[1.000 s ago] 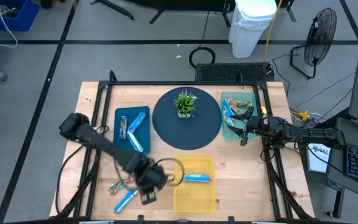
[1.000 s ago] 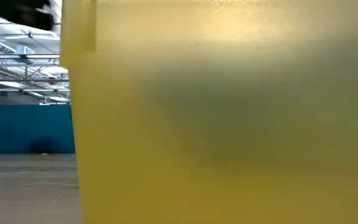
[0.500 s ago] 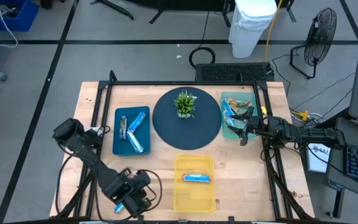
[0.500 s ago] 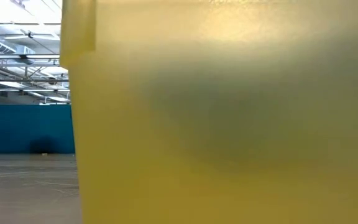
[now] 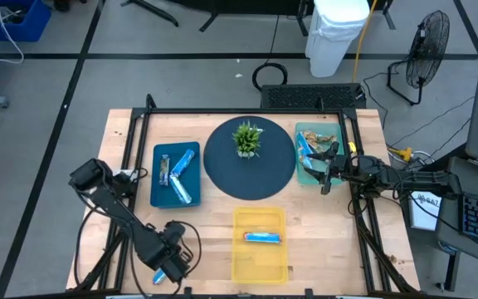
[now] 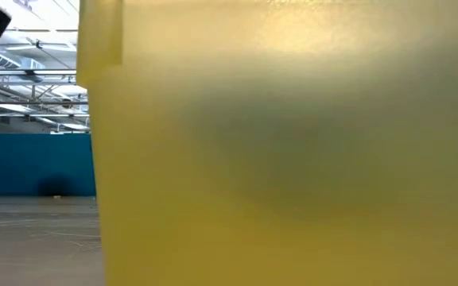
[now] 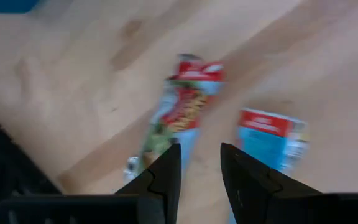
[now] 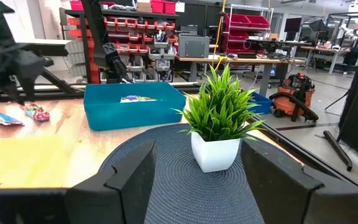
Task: Pick and place Granola Bars by type
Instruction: Put the red granola bar into the yellow bin
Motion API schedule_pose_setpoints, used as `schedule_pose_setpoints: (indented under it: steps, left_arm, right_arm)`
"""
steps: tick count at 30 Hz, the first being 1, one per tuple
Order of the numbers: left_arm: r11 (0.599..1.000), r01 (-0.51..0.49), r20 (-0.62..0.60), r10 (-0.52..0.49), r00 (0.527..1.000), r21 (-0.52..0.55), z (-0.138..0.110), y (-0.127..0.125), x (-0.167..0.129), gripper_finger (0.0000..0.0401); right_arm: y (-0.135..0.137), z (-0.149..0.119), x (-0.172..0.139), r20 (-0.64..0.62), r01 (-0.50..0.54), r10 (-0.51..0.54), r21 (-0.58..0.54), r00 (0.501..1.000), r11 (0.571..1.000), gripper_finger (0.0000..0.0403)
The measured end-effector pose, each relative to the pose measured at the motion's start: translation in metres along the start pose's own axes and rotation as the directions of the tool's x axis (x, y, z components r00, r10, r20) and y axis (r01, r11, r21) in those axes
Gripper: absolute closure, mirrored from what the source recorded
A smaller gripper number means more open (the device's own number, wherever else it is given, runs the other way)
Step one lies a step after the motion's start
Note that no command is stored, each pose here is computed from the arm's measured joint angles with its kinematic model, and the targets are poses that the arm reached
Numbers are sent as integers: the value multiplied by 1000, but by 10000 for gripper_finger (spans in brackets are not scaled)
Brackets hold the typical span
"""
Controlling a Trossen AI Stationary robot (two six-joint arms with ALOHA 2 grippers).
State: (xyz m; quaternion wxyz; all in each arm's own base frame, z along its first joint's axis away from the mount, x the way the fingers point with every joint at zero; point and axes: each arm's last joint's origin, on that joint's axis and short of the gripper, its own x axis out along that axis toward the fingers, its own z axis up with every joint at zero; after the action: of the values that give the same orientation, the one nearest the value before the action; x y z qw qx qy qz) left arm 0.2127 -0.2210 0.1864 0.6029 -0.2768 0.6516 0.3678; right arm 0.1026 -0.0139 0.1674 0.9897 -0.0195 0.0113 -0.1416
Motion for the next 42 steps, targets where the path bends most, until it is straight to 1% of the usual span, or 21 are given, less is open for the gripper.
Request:
schedule_pose_setpoints:
  steps: [4, 7, 11, 20, 23, 29, 33, 37, 42]
  left_arm:
    - [998, -53, -5, 53, 999, -25, 3, 7, 13, 283]
    - [999, -31, 16, 31, 999, -17, 3, 7, 18, 283]
    - [1000, 5, 38, -6, 999, 20, 4, 4, 19, 283]
    - [1000, 5, 71, -6, 997, 14, 5, 4, 19, 277]
    - [1000, 5, 79, -6, 997, 12, 5, 4, 19, 254]
    - [1000, 5, 74, -6, 997, 11, 5, 4, 19, 177]
    - [1000, 14, 73, -14, 997, 8, 5, 3, 19, 141]
    - [1000, 24, 82, -25, 996, 9, 5, 2, 19, 127]
    - [1000, 28, 101, -29, 994, 9, 5, 2, 19, 129]
  right_arm:
    - [0, 0, 0, 0, 0, 0, 0, 1000, 1000, 177]
    - [0, 0, 0, 0, 0, 0, 0, 1000, 1000, 177]
    - [0, 0, 0, 0, 0, 0, 0, 1000, 1000, 177]
    - [0, 0, 0, 0, 0, 0, 0, 1000, 1000, 177]
    - [0, 0, 0, 0, 0, 0, 0, 1000, 1000, 177]
    - [0, 0, 0, 0, 0, 0, 0, 1000, 1000, 177]
    - [0, 0, 0, 0, 0, 0, 0, 1000, 1000, 177]
    - [0, 0, 0, 0, 0, 0, 0, 1000, 1000, 177]
    - [0, 0, 0, 0, 0, 0, 0, 1000, 1000, 177]
